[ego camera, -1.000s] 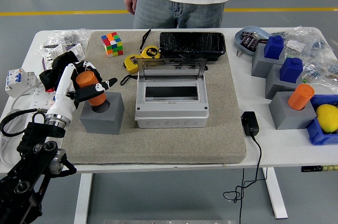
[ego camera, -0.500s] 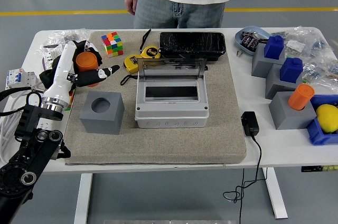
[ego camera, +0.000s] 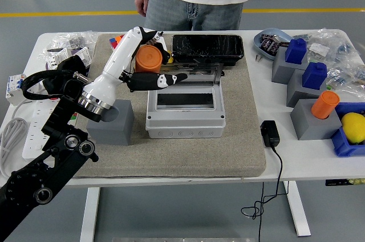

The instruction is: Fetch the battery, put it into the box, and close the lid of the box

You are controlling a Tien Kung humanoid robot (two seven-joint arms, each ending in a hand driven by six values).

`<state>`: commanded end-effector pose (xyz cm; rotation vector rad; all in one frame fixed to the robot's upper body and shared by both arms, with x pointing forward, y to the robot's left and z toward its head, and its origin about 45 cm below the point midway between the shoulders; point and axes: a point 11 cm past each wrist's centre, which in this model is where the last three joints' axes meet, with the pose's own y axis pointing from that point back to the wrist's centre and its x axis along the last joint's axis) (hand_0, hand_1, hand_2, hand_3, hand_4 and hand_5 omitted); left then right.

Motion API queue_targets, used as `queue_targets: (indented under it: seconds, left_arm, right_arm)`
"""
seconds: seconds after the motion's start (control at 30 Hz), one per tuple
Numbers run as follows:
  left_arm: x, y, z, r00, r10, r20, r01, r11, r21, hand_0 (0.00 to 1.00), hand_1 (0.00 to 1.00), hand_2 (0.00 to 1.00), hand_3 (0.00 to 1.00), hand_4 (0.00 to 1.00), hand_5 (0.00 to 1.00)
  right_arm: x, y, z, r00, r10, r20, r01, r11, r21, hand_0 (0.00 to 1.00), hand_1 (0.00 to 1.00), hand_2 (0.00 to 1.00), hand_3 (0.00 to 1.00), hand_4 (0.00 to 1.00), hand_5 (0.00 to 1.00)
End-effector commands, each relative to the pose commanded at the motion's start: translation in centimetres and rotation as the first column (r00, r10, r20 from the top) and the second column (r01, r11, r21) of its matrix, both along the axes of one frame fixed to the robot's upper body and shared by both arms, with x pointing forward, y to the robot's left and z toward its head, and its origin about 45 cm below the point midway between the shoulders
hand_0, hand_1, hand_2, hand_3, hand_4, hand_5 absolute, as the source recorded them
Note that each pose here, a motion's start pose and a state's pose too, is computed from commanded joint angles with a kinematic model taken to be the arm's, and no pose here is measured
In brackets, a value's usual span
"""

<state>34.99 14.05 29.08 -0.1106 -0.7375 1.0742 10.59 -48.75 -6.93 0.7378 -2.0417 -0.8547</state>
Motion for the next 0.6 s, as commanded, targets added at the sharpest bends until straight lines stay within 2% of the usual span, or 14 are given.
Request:
queue_targets:
  seconds: [0.1,0.2,0.33,0.47,0.6]
  left_arm:
    - [-0.08,-1.6,0.3,0.994,-0.079,-0.074,0.071,0.992,-0.102,0.032,0.002,0.027,0.002,0.998,0.176]
    - [0.35,-3.1,-0.5,0.975,-0.153,-0.161,0.127,0.979,-0.161,0.033,0.002,0.029,0.002,0.998,0.183]
    - [1.05,-4.0,-1.6,0.95,-0.195,-0.245,0.142,0.966,-0.218,0.033,0.002,0.029,0.002,0.998,0.183]
    - [1.54,-5.3,-2.9,0.929,-0.22,-0.298,0.163,0.965,-0.205,0.027,0.002,0.029,0.002,0.998,0.186]
    - [1.84,-6.7,-4.9,0.899,-0.243,-0.364,0.189,0.966,-0.178,0.022,0.002,0.028,0.002,0.998,0.186]
  right_arm:
    - [0.0,0.0,0.0,1.0,0.001,-0.001,-0.001,1.0,-0.001,0.802,0.748,0.733,0.78,0.998,0.998]
    - [0.2,0.0,0.1,1.0,0.003,0.001,-0.003,1.0,-0.003,0.801,0.747,0.733,0.78,0.998,0.998]
    - [0.3,-0.1,0.1,1.0,0.007,0.002,-0.007,1.0,-0.005,0.801,0.747,0.733,0.78,0.998,0.998]
    - [0.4,-0.1,0.2,1.0,0.011,0.001,-0.011,1.0,-0.006,0.801,0.747,0.733,0.781,0.998,0.998]
    - [0.4,-0.2,0.2,1.0,0.015,-0.004,-0.015,1.0,-0.007,0.801,0.747,0.733,0.781,0.998,0.998]
